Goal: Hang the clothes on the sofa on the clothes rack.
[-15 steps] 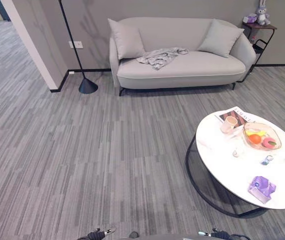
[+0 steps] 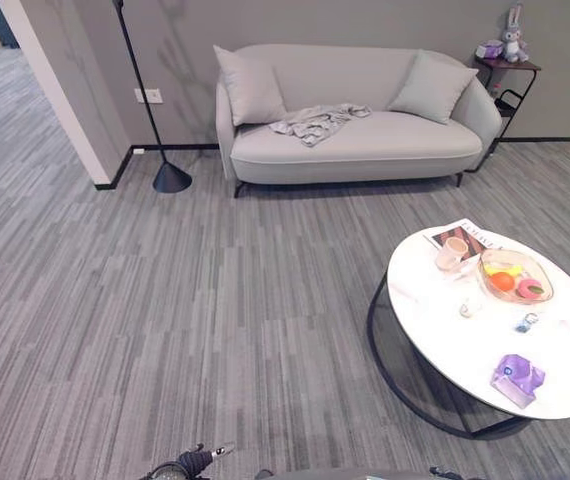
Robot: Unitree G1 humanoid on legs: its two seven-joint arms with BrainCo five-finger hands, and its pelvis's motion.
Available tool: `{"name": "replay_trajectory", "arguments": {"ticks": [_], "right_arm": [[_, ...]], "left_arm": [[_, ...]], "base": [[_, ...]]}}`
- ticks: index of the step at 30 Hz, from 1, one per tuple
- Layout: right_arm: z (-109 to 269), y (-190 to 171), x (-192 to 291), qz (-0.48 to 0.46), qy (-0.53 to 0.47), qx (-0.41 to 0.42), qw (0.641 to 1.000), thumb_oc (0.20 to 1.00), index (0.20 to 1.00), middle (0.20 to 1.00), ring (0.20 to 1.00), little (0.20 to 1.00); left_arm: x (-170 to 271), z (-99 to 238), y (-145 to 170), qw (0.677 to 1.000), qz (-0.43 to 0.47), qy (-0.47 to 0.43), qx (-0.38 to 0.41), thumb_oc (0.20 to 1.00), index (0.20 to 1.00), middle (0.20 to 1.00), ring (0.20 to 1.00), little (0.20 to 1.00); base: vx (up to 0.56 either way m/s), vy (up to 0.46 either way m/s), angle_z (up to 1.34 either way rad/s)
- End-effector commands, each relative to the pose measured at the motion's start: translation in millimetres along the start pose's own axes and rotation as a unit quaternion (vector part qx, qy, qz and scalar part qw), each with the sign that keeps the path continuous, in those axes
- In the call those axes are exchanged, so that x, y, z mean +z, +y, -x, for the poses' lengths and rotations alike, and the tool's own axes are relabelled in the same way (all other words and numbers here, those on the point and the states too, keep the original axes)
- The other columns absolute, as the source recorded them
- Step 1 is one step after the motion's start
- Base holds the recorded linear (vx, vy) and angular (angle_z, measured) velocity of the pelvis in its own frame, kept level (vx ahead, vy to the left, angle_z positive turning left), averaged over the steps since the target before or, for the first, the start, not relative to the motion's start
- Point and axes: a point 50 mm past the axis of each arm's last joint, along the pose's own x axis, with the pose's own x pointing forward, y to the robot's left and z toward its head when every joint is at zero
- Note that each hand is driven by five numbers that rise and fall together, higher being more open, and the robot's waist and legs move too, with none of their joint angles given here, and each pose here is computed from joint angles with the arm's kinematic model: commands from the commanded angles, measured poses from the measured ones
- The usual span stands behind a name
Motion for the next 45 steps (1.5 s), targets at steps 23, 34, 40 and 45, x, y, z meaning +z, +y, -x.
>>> {"name": "replay_trajectory", "arguments": {"ticks": [23,34,40,45], "right_arm": [[1.7,-27.4,7.5,-0.028,-0.014,-0.044,0.999,1.0,1.0,1.0,1.0,1.0],[1.4,-22.8,5.1,-0.026,-0.013,-0.036,0.999,1.0,1.0,1.0,1.0,1.0],[1.7,-22.7,4.0,-0.029,-0.017,-0.035,0.999,1.0,1.0,1.0,1.0,1.0],[2.7,-31.4,17.1,-0.035,-0.047,-0.047,0.997,1.0,1.0,1.0,1.0,1.0]], "left_arm": [[9.7,-2.3,-17.8,1.0,-0.026,-0.003,-0.018,1.0,1.0,1.0,1.0,1.0],[10.4,-2.3,-16.6,0.999,-0.029,-0.004,-0.016,1.0,1.0,1.0,1.0,1.0],[9.8,-2.2,-16.7,1.0,-0.021,-0.005,-0.019,1.0,1.0,1.0,1.0,1.0],[18.1,-2.7,-18.9,0.999,-0.004,-0.019,-0.026,1.0,1.0,1.0,1.0,1.0]], "base": [[0.01,-0.02,0.0],[0.0,-0.007,0.0],[0.04,-0.079,-0.01],[-0.1,-0.209,0.23]]}}
